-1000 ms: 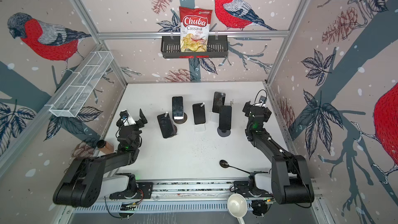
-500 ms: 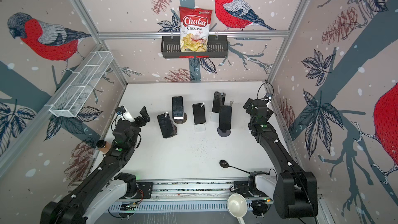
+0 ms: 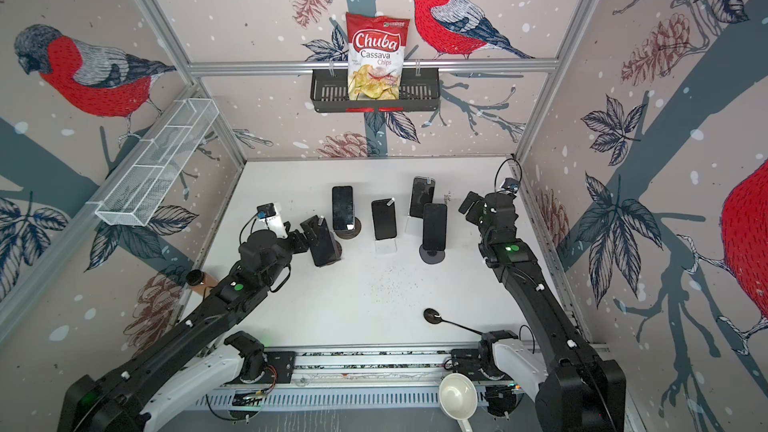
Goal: Remove the phone from the phone stand
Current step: 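Reach the right gripper toward the phone on the purple stand while the left advances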
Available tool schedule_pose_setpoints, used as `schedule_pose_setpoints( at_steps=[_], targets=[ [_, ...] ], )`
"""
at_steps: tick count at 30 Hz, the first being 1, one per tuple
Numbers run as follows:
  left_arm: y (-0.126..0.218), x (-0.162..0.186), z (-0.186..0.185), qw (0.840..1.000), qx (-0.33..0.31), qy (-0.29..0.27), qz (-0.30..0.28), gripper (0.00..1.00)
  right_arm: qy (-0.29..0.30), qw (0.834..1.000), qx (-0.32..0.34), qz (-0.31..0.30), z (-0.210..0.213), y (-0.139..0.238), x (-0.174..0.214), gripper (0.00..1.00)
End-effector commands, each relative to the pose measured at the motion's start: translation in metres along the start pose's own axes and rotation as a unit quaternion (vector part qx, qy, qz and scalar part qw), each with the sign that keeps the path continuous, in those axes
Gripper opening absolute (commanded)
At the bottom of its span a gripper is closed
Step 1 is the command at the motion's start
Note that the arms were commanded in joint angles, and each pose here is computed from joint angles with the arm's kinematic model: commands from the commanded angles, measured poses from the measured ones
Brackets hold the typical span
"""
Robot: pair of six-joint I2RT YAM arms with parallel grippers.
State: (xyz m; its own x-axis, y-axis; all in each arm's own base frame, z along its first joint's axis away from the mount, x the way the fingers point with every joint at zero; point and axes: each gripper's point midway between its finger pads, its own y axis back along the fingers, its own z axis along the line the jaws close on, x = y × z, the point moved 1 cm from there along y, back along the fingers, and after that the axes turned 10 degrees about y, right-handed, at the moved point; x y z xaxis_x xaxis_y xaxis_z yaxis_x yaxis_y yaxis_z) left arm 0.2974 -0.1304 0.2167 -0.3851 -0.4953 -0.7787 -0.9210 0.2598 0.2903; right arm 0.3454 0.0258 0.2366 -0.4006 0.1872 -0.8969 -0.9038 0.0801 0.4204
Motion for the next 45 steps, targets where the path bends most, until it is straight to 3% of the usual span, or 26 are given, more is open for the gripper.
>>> schedule_pose_setpoints(
  at_steps=[1,12,25,45],
  targets=[
    [-0.004,0.006,-0.021,1.0,0.025,0.004,0.007,0.97,0.009,1.0,-0.009,0.018,0.008,0.002,0.008,0.99],
    [-0.021,0.042,-0.079,0.995,0.083,-0.021,0.053,0.97,0.028,0.997,-0.054,0.053,0.037,0.008,0.027,0.99],
    [-0.035,0.065,-0.09,0.995,0.067,-0.044,0.064,0.97,0.052,0.992,-0.066,0.089,0.051,0.014,0.054,1.0],
    [-0.044,0.101,-0.131,0.979,0.158,-0.049,0.116,0.96,0.104,0.979,-0.086,0.152,0.077,0.013,0.103,1.0]
  ],
)
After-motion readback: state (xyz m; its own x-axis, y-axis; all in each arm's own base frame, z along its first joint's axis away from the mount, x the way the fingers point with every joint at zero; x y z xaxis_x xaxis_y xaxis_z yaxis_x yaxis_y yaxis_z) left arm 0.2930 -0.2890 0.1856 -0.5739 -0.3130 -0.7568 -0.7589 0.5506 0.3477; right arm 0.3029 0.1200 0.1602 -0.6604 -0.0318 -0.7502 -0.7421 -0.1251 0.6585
